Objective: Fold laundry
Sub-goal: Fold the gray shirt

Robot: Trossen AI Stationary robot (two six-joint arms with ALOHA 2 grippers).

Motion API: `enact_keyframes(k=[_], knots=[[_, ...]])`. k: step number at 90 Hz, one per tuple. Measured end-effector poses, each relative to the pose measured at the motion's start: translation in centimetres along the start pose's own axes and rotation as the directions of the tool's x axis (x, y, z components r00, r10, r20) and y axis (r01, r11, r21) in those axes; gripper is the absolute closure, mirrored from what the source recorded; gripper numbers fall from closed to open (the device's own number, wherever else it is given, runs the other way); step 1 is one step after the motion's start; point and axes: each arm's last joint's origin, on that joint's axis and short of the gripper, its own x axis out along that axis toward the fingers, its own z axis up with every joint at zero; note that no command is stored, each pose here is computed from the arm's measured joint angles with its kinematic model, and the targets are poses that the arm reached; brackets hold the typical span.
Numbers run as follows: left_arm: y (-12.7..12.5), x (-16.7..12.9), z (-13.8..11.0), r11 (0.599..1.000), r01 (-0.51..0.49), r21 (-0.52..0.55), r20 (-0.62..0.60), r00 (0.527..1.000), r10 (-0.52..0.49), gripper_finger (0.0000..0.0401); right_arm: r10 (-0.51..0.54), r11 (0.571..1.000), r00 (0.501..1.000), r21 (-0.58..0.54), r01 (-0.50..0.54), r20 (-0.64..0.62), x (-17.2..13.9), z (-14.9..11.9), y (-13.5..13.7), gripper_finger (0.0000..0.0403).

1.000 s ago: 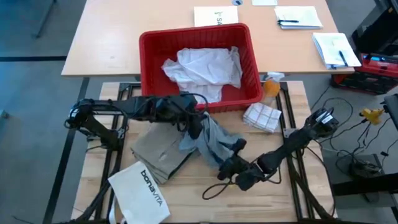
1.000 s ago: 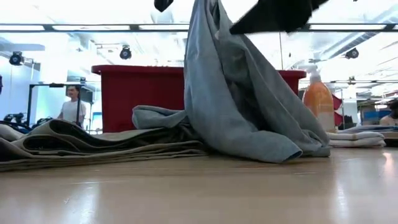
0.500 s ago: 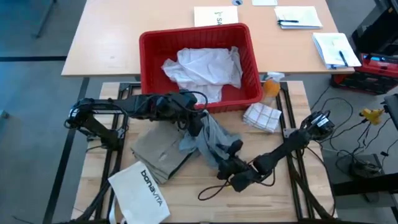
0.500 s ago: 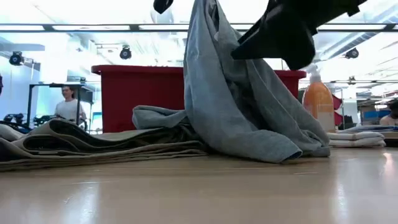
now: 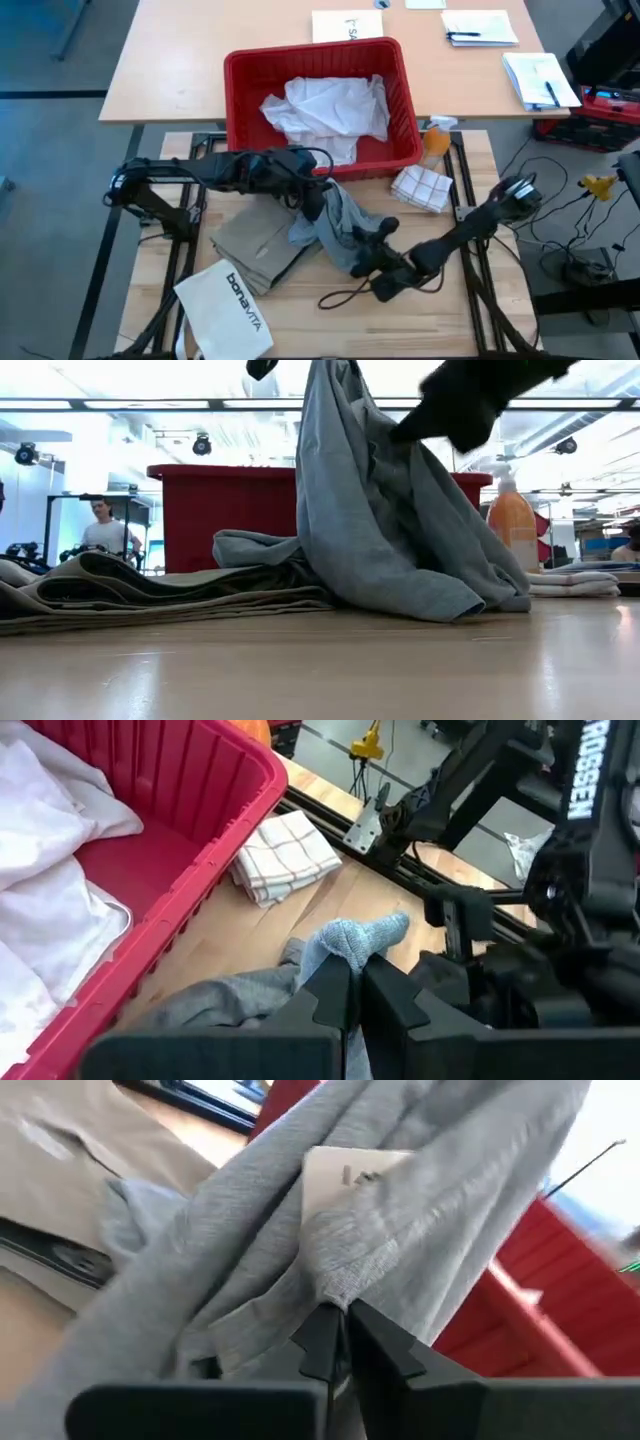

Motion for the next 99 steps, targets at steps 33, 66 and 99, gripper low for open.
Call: enact_keyframes(k=[33, 66, 99], knots=[[-0.5, -3.6, 1.8, 0.970, 0.130, 0.204, -0.012, 0.991, -0.131, 0.0401, 0.382, 0.876, 0.924, 0.323, -0.359, -0.008, -3.0, 2.7, -11.3, 0.0403], [-2.3, -6.0, 4.7, 0.837, 0.307, 0.454, -0.138, 0.952, -0.274, 0.0401, 0.480, 0.743, 0.822, 0.357, -0.566, 0.305, -6.4, 5.2, -22.4, 0.0403], [-3.9, -8.0, 8.1, 0.713, 0.315, 0.627, -0.094, 0.939, -0.331, 0.0401, 0.502, 0.741, 0.729, 0.204, -0.640, 0.465, -7.1, 10.0, -26.8, 0.0403]])
